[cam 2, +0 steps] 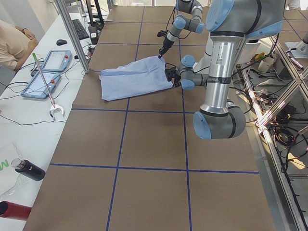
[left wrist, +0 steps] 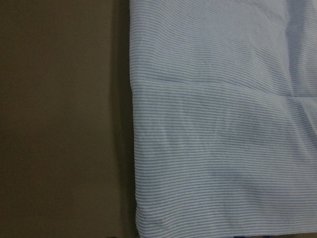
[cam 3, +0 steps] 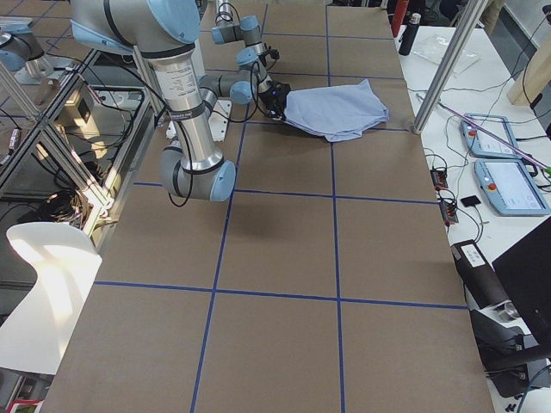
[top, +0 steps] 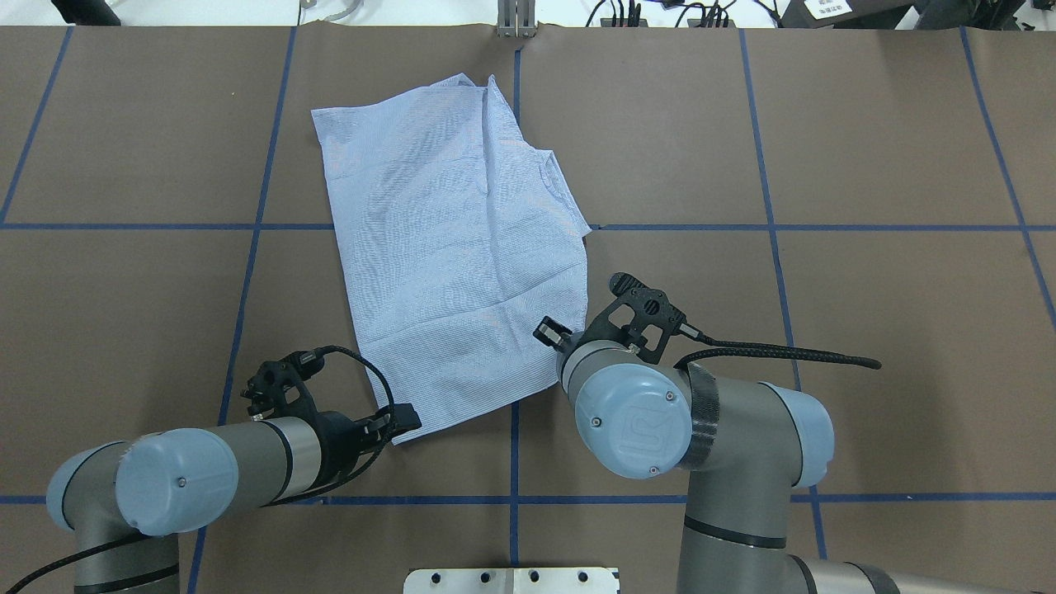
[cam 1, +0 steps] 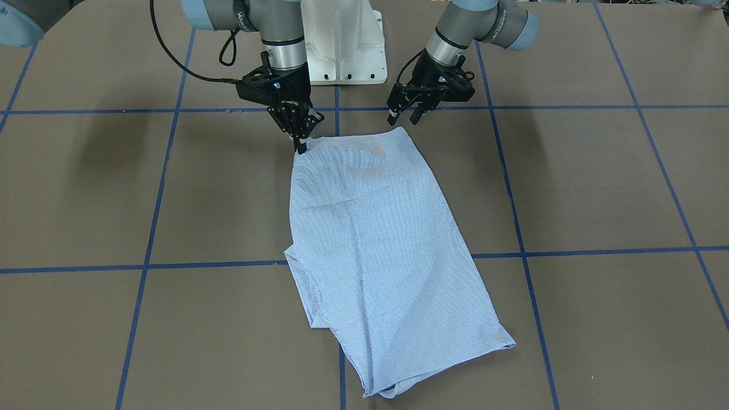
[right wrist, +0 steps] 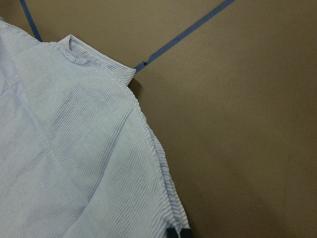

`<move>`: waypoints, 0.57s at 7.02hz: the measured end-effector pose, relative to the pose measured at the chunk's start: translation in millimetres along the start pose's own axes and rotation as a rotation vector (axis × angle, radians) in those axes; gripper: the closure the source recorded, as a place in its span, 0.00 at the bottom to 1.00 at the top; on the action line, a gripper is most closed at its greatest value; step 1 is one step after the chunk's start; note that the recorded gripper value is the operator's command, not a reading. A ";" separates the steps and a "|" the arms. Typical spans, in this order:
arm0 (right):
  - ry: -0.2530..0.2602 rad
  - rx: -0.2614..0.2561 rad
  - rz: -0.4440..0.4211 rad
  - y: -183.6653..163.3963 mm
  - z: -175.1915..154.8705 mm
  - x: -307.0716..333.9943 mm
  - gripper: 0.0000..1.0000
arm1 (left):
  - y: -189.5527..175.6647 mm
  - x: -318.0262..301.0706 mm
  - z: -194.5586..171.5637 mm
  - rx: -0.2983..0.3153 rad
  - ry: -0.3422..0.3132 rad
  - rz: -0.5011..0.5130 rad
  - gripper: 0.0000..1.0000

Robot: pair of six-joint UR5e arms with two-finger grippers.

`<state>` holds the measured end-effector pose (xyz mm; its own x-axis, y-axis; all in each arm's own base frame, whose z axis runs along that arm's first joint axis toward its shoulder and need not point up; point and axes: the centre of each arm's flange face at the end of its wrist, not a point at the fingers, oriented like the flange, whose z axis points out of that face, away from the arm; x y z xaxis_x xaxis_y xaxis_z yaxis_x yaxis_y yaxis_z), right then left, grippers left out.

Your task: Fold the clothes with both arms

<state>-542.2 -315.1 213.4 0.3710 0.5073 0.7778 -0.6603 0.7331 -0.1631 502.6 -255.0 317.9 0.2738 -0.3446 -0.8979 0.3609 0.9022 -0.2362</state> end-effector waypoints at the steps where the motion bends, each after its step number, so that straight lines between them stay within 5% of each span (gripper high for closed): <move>1: 0.001 0.000 -0.001 0.3 0.2 0.2 1.00 | 1.8 -1.2 4.3 0.000 -0.009 -0.005 0.28; 4: 0.001 -0.001 -0.001 0.7 0.2 0.2 1.00 | 4.4 -2.9 16.5 0.000 -0.025 -0.004 0.33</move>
<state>-542.8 -314.6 213.5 0.3723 0.5067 0.7775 -0.6592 0.7341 -0.1628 518.1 -254.2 325.6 0.2944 -0.3547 -0.8874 0.3624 0.9006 -0.2398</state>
